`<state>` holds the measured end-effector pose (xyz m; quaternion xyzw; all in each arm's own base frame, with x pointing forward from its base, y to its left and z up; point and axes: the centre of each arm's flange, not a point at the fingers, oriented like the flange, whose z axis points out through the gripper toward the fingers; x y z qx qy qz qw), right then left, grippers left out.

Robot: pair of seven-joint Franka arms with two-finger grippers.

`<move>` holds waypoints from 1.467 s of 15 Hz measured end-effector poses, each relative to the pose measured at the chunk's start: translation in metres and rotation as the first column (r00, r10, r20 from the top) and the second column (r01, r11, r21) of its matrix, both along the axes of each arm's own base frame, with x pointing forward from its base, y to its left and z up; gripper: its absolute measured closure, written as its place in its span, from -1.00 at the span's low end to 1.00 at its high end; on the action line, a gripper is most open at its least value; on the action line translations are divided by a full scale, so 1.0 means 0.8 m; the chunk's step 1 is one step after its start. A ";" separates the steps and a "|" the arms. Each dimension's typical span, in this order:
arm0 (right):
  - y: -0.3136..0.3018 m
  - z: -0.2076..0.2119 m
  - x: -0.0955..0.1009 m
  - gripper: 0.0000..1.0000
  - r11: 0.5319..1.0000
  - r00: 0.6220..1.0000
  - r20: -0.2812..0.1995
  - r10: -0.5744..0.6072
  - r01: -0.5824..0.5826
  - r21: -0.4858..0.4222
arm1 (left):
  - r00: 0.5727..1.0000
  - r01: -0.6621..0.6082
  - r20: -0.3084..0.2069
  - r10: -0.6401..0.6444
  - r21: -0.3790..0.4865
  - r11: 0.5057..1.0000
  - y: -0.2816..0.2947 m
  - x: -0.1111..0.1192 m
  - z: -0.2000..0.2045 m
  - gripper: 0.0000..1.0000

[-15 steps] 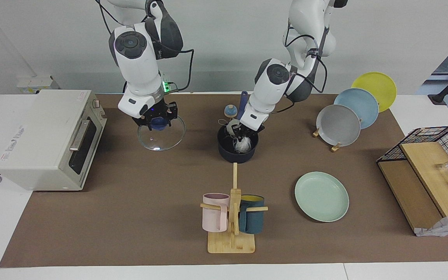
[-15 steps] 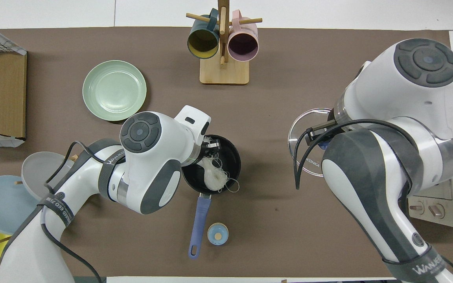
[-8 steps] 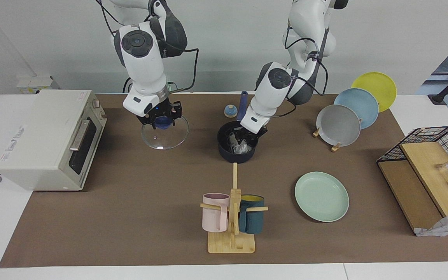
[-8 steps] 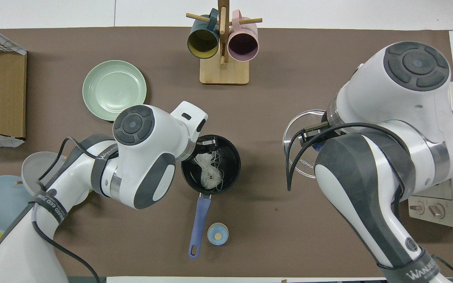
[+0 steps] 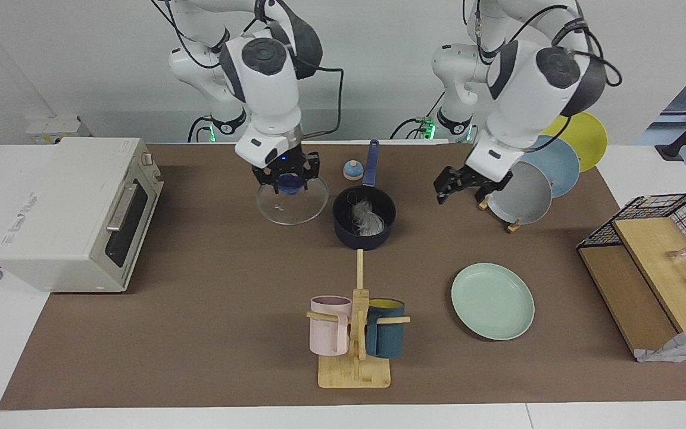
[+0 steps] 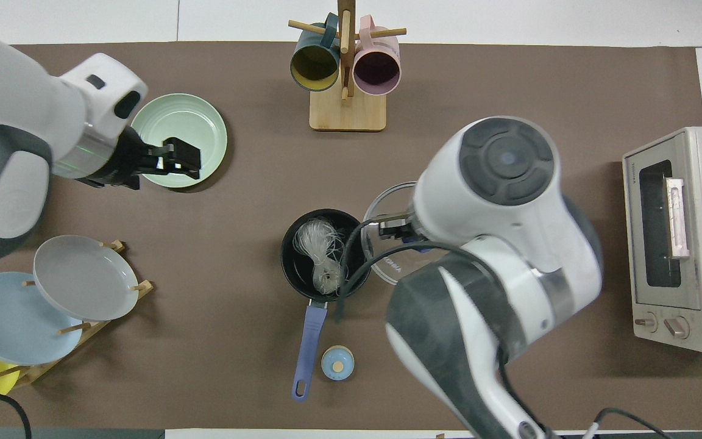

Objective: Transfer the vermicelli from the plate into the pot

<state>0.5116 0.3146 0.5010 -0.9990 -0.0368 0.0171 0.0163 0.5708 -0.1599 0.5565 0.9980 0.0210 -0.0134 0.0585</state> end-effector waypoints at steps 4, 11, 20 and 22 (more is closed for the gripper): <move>0.101 -0.033 -0.033 -0.32 0.999 0.999 0.017 -0.044 0.043 0.021 | 0.998 0.062 -0.001 -0.062 0.011 0.998 0.084 -0.001 0.022 -1.00; 0.157 -0.094 -0.026 -0.32 0.998 0.997 0.044 -0.065 0.066 -0.019 | 0.996 0.086 0.002 -0.086 0.075 0.993 0.094 -0.049 0.055 -1.00; 0.161 -0.120 -0.022 -0.32 0.997 0.998 0.022 -0.065 0.065 -0.028 | 0.995 0.093 -0.038 -0.089 0.134 0.987 0.103 -0.064 0.091 -1.00; 0.160 -0.121 -0.022 -0.32 0.997 0.998 0.020 -0.066 0.066 -0.030 | 0.996 0.089 -0.038 -0.084 0.134 0.987 0.106 -0.063 0.090 -1.00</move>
